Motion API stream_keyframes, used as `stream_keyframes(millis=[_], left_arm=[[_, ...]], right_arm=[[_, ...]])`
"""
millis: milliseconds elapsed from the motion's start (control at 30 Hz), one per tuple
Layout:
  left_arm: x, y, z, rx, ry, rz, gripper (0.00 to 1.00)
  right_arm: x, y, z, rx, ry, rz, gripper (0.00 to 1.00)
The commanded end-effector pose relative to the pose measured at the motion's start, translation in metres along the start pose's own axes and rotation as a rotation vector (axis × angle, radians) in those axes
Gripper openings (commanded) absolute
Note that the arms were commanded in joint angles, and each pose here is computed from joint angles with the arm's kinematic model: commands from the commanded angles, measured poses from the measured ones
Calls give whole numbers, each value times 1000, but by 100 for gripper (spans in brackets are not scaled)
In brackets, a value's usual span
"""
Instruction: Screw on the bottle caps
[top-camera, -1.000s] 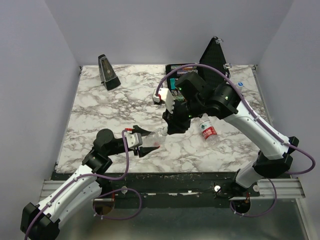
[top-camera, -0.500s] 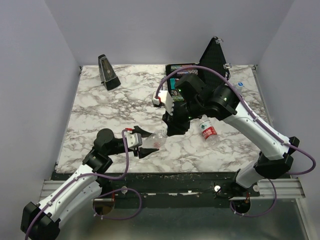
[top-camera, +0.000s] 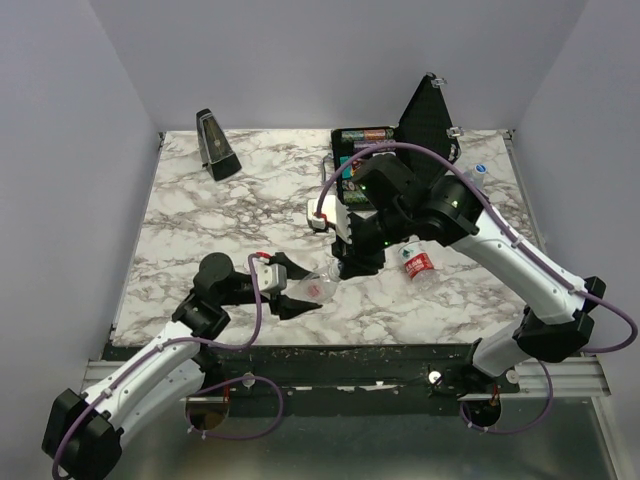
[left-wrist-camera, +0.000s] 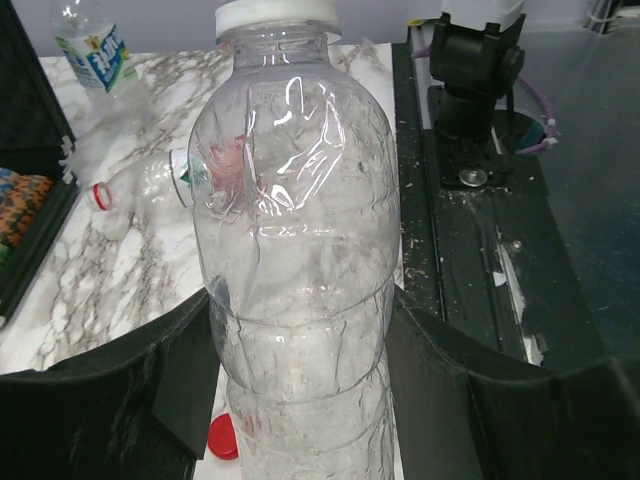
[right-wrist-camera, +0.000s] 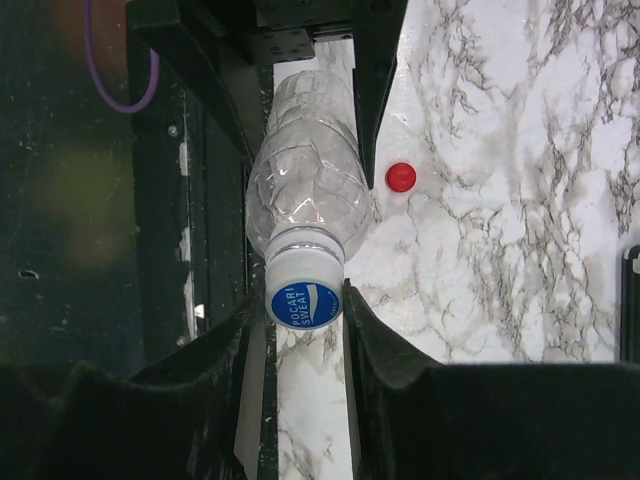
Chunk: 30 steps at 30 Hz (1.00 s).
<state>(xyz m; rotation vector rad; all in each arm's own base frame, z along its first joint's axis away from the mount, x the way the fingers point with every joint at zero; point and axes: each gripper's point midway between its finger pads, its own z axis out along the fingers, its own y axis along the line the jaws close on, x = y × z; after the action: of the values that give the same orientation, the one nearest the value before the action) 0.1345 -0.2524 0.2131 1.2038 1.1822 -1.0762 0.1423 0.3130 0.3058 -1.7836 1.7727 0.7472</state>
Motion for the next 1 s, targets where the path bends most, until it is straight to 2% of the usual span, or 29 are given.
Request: stream_keyframes(millis=[0, 100, 233, 333, 567, 700, 800, 967], left_arm=[[-57, -8, 6, 93, -160, 165, 35], [-59, -1, 7, 51, -169, 184, 33], [-65, 20, 6, -82, -183, 206, 28], [-66, 33, 3, -169, -184, 232, 27], [-64, 60, -3, -350, -155, 319, 26], [-70, 69, -7, -426, -163, 380, 25], [-74, 80, -12, -507, -169, 401, 24], [-75, 95, -11, -596, -159, 398, 21]], right_arm=[[14, 15, 10, -80, 48, -63, 19], [14, 17, 11, -94, 44, -66, 19], [13, 14, 13, -69, 44, -7, 18], [11, 5, 15, -1, 56, 103, 13], [9, -1, 21, 67, 87, 368, 13], [2, -5, 30, 122, 68, 606, 13], [8, -14, 31, 226, 89, 795, 13], [16, -22, 36, 322, 104, 969, 13]])
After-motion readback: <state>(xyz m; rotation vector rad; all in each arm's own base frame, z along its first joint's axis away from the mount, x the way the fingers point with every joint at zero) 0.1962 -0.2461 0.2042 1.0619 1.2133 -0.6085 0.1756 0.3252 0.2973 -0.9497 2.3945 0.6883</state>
